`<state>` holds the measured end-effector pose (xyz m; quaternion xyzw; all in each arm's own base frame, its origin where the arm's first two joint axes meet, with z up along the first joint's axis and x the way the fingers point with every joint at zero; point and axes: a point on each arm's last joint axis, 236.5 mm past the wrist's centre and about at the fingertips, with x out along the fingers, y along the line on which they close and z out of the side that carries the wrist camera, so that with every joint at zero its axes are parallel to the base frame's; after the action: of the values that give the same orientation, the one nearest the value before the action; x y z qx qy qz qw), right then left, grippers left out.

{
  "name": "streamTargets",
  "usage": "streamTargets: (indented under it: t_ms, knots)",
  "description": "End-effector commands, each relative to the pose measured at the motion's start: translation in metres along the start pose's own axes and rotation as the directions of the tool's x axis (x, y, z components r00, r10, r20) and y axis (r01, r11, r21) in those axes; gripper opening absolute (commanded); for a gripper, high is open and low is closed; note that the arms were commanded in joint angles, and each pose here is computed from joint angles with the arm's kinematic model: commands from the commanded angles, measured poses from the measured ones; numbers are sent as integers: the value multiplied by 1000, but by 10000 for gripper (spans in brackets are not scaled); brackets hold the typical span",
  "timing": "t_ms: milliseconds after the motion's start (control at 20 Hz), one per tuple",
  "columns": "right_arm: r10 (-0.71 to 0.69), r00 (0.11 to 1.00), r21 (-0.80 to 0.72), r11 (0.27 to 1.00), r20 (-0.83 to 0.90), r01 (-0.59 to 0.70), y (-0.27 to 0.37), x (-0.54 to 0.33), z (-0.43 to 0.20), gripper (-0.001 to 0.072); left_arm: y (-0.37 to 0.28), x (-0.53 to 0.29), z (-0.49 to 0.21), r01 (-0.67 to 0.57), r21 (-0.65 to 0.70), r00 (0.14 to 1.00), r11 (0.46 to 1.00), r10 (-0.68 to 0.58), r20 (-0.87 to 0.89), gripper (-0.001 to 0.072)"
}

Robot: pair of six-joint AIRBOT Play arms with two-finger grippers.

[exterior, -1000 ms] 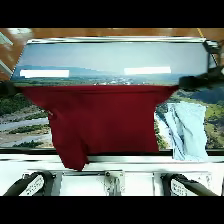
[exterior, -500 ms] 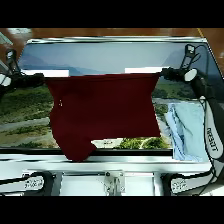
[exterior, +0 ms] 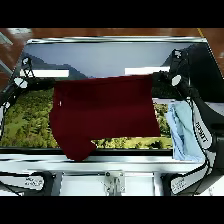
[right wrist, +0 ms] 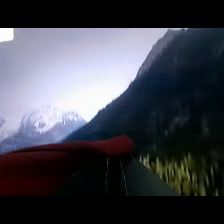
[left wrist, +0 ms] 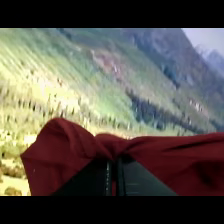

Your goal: Fold the shirts.

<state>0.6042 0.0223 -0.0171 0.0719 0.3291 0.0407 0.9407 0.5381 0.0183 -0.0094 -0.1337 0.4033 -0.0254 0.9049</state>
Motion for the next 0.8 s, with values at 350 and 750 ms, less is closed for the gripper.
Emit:
streamTargets:
  t_ms: [350, 750]
  knots:
    - [77, 835, 89, 995, -545, -34, -5, -43, -127, 66, 13, -48, -149, 16, 81, 750, 997, 42, -660, 41]
    - [117, 735, 154, 988, -668, -17, 1, -53, -166, 98, 20, -35, -156, -51, 17, 743, 999, 49, -667, 47]
